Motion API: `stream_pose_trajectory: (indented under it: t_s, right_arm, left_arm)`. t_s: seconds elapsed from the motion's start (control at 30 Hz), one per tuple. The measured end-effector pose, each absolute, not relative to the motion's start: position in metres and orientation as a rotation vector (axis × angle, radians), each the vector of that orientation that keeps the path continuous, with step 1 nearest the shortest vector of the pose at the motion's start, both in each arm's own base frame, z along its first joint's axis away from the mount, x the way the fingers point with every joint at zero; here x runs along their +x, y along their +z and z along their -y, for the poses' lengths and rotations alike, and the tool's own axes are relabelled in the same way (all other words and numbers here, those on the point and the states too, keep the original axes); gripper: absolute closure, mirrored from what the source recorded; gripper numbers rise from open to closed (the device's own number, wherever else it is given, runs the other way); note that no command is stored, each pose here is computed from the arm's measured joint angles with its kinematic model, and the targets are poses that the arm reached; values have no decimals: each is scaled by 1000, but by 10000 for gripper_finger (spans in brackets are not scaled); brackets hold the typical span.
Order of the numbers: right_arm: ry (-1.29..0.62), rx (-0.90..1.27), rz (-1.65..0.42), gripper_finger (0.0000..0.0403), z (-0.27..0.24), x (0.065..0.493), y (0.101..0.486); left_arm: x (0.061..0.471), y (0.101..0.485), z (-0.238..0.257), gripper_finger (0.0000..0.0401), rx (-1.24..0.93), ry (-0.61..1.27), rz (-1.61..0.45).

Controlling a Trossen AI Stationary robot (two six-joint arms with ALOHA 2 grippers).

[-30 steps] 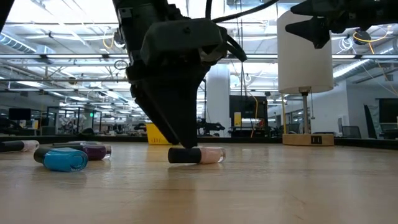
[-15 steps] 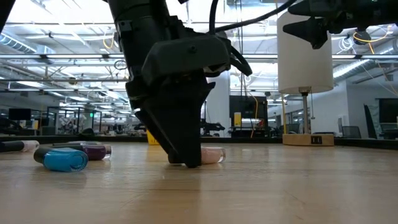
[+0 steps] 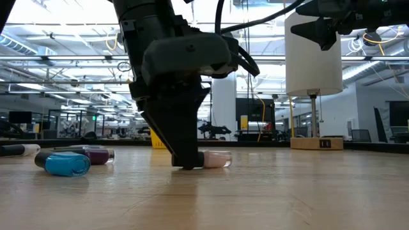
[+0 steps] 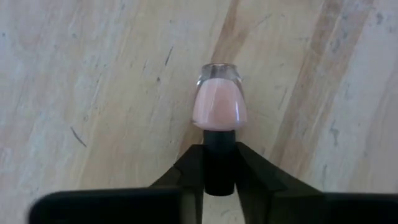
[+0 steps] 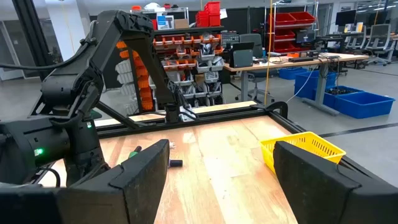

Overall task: Pick & Place Nail Polish
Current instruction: Put the pink nail polish bottle into the yellow bin

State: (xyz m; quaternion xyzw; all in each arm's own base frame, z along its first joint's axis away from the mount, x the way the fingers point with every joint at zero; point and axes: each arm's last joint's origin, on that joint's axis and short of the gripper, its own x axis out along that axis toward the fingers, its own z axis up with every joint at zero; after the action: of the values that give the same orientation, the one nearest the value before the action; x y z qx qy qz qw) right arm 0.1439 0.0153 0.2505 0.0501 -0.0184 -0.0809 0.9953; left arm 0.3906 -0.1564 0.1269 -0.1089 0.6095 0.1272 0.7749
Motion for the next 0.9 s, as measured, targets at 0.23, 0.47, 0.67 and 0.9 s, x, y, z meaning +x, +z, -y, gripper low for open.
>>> stream_pose_trajectory:
  t_s: [0.23,0.47,0.67,0.9]
  right_arm:
    - [-162,100,36,129,-15,144,250]
    - [-165,103,67,129,-15,144,241]
    - [-164,104,78,129,-15,143,241]
    - [-162,143,69,129,-15,144,240]
  left_arm:
    - [390,127,158,365,-161,243,-1311]
    - [378,160,168,365,25,343,-1121]
    - [356,226,183,365,137,288,-832]
    - [343,257,170,365,175,-39,-480]
